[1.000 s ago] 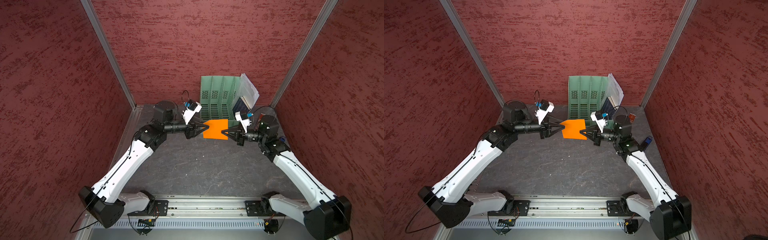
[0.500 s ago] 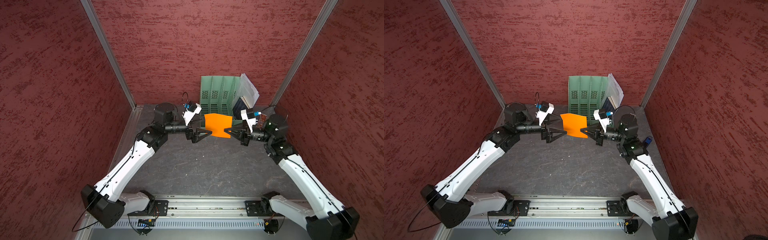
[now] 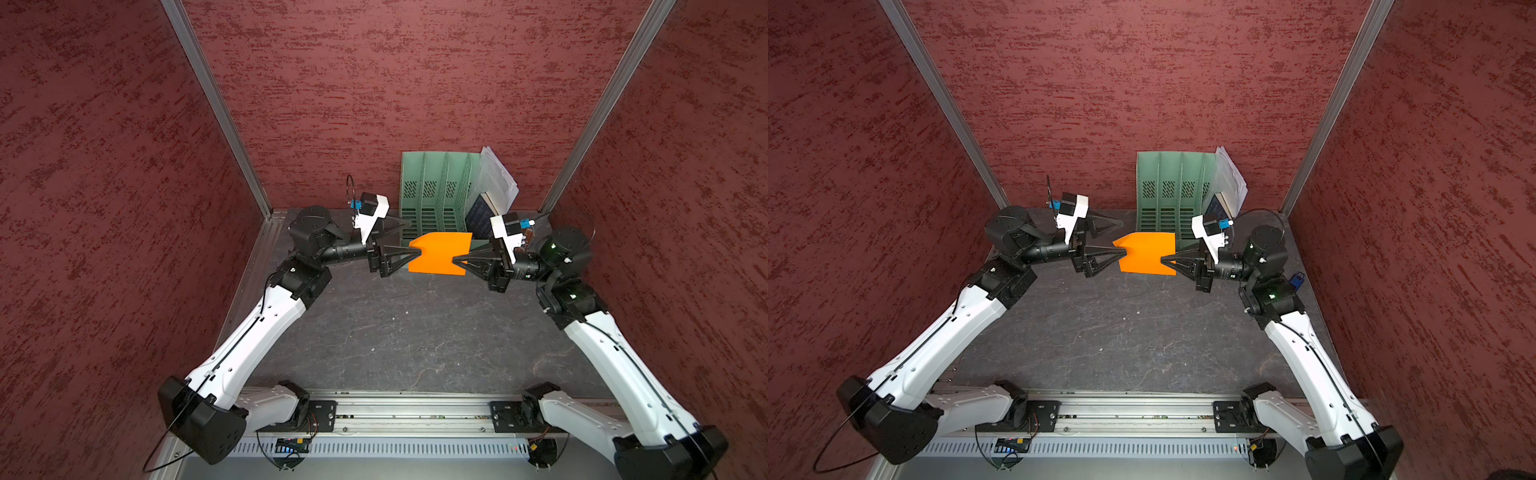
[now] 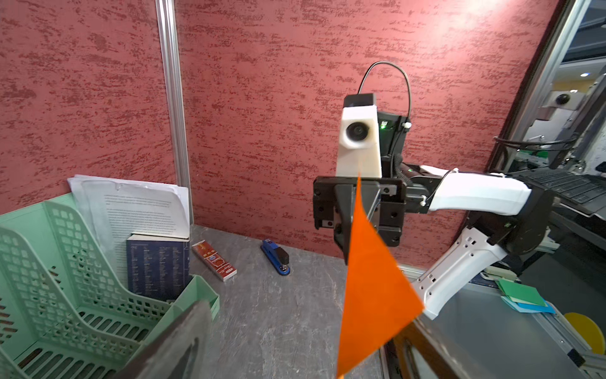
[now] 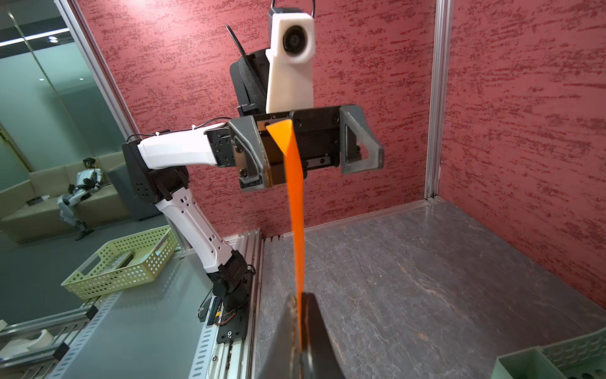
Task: Fold the square paper along the opposite sides
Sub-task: Pick up the paper from the center of the board.
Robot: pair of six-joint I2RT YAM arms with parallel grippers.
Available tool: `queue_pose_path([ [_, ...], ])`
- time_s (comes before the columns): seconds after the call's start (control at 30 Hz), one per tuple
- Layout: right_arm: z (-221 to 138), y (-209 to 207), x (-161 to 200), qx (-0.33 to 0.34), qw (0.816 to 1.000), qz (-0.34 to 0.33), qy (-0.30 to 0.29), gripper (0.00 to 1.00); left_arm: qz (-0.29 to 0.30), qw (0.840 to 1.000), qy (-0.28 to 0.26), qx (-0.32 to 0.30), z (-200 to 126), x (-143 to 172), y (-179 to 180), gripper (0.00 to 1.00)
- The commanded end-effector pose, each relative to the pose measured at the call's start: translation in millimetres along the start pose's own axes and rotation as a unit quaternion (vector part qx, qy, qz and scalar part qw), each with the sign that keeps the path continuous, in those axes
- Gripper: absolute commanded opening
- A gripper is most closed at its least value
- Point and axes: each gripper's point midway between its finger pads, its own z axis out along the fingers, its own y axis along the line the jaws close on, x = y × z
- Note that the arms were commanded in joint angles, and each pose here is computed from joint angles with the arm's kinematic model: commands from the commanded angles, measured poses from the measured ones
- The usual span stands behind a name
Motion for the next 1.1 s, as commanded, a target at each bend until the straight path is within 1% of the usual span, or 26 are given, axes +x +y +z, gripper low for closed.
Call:
queue_pose_path([
  [0.0, 0.1, 12.0, -12.4, -0.014, 1.000, -0.020, -0.009, 0.00, 0.009, 0.999, -0.014, 0.035, 0.1, -8.8, -14.6, 0.87],
  [0.17, -0.1, 13.6, -14.8, -0.015, 1.000, -0.022, -0.010, 0.00, -0.005, 0.999, -0.006, 0.045, 3.9, -0.2, -15.6, 0.84],
  [0.43, 0.7, 13.3, -14.8, -0.016, 1.000, -0.021, -0.010, 0.00, -0.013, 0.999, 0.010, 0.042, 6.9, 6.9, -15.1, 0.72],
  [0.53, 0.6, 13.3, -15.1, -0.015, 1.000, -0.021, -0.010, 0.00, -0.011, 0.999, 0.009, 0.042, 7.2, 5.7, -15.9, 0.66],
  [0.67, 0.6, 12.4, -14.5, -0.014, 1.000, -0.020, -0.010, 0.00, -0.006, 0.999, 0.003, 0.044, 7.5, 2.4, -18.3, 0.61],
  [0.73, 0.6, 12.1, -14.5, -0.013, 1.000, -0.019, -0.010, 0.00, -0.005, 0.999, 0.002, 0.046, 8.6, 2.2, -19.5, 0.57],
  [0.87, 0.3, 12.3, -14.6, -0.012, 1.000, -0.020, -0.010, 0.00, -0.005, 0.999, 0.000, 0.048, 10.0, 2.1, -19.5, 0.40],
  [0.97, 0.4, 12.7, -14.6, -0.012, 1.000, -0.021, -0.010, 0.00, -0.006, 0.999, -0.002, 0.049, 11.0, 1.7, -18.3, 0.38],
  [1.07, 0.3, 12.9, -14.5, -0.012, 1.000, -0.022, -0.010, 0.00, -0.006, 0.999, -0.003, 0.049, 11.4, 1.5, -18.3, 0.31],
])
